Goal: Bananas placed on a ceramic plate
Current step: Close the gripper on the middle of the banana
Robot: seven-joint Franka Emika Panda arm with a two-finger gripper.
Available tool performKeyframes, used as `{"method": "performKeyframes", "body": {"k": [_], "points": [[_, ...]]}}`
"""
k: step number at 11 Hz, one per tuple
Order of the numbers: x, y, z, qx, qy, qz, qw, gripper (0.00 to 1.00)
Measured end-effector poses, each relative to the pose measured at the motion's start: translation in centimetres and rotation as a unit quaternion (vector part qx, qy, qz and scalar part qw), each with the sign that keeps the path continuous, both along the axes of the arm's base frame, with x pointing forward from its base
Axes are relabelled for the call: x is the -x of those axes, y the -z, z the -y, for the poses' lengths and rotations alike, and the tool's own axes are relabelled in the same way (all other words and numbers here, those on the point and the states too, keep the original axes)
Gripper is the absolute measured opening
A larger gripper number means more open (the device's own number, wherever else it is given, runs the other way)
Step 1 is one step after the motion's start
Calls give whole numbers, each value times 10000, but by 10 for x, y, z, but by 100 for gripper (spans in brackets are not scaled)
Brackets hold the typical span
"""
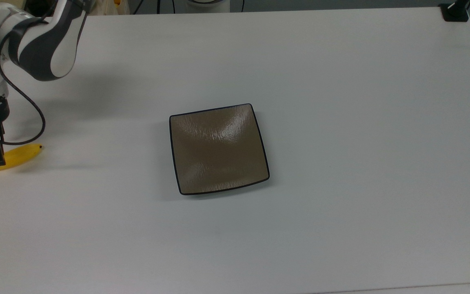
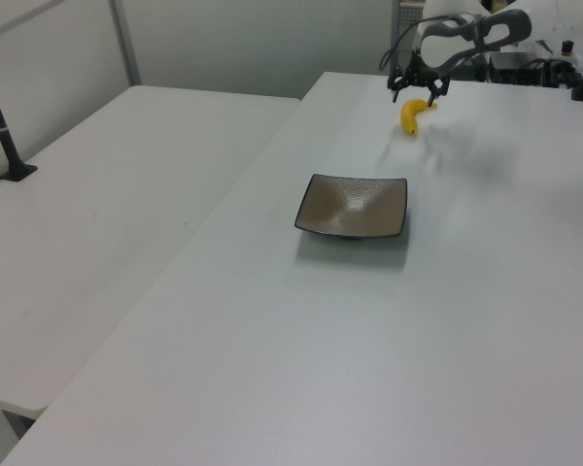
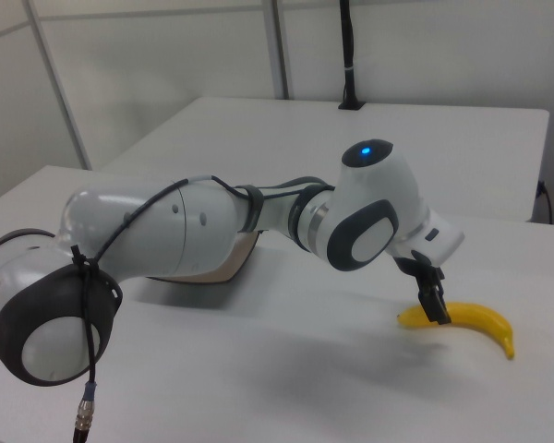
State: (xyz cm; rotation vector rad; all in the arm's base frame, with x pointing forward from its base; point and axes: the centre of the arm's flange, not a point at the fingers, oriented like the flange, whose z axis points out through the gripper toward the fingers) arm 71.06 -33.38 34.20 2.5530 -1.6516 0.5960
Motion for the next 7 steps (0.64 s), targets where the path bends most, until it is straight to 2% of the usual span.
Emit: {"method": "performKeyframes", "body": {"k": [2, 6, 7], "points": [[-5, 19, 1, 134, -133, 140, 9997, 100], [-5, 35, 4, 202, -275, 74, 9994, 100], [-4, 35, 4, 223, -312, 61, 9992, 96]]}}
